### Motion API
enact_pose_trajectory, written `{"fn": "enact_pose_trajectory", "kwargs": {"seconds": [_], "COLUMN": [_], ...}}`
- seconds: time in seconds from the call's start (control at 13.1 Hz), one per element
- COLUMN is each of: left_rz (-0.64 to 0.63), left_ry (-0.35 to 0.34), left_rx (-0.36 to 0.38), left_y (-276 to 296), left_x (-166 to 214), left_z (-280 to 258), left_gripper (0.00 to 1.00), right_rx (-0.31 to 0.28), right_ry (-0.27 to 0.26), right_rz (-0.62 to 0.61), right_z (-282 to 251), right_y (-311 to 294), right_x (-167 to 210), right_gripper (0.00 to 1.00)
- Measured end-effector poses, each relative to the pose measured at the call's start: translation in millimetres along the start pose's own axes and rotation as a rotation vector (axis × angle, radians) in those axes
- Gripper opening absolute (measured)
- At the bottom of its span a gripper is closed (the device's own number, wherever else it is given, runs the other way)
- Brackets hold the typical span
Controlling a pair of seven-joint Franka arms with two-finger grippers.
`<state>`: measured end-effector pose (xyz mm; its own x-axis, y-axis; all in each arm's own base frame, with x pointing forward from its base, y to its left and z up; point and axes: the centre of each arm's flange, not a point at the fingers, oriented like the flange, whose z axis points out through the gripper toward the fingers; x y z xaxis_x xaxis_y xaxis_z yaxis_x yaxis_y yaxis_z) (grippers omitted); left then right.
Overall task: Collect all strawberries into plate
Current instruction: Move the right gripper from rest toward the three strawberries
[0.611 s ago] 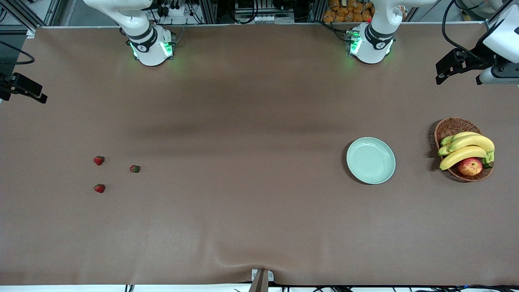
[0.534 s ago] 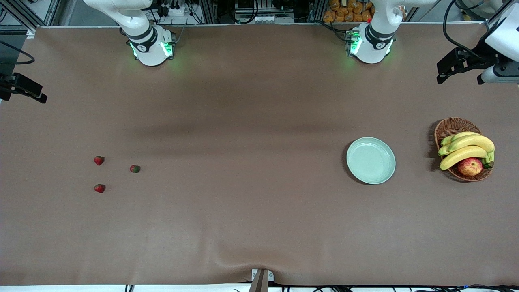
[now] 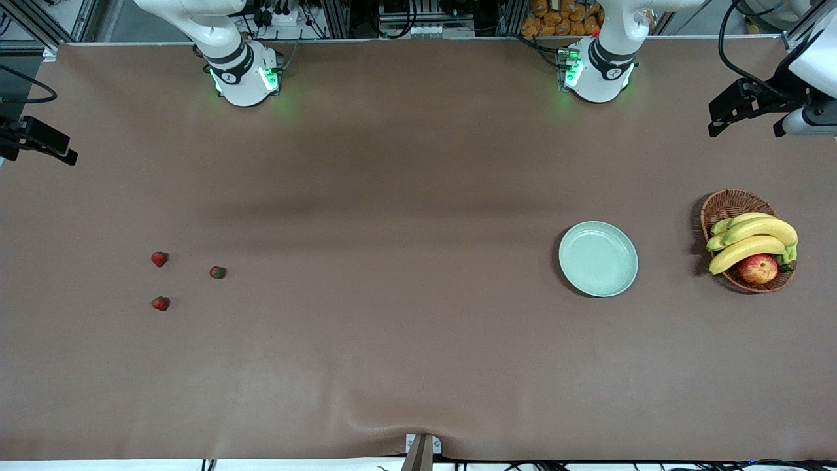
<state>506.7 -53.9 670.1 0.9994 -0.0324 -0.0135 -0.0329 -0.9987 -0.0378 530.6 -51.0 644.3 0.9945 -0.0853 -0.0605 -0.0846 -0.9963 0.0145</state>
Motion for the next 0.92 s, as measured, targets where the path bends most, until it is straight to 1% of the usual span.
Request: {"fn": "enact_pose_trajectory", "kwargs": {"seconds": [0.46,0.76,0.92], "left_rz": [-0.008,0.0,0.003], "left_ry": [-0.007,-0.018,-0.019], "left_rx": [0.0,0.002,0.002], "left_y": [-4,-1,0], "left_x": [1,4,5], "left_z": [2,7,8], "left_gripper": [1.0,1.0,1.0], "right_rx": [-0.001,-0.001,-0.003], "right_ry": [-0.019,-0.061,-0.075], "right_rz": [0.0,-0.004,-0.009], "right_z": [6,27,38], "right_y": [0,-3,-6], "right_x": [2,7,12], "right_gripper": [1.0,1.0,1.0]}}
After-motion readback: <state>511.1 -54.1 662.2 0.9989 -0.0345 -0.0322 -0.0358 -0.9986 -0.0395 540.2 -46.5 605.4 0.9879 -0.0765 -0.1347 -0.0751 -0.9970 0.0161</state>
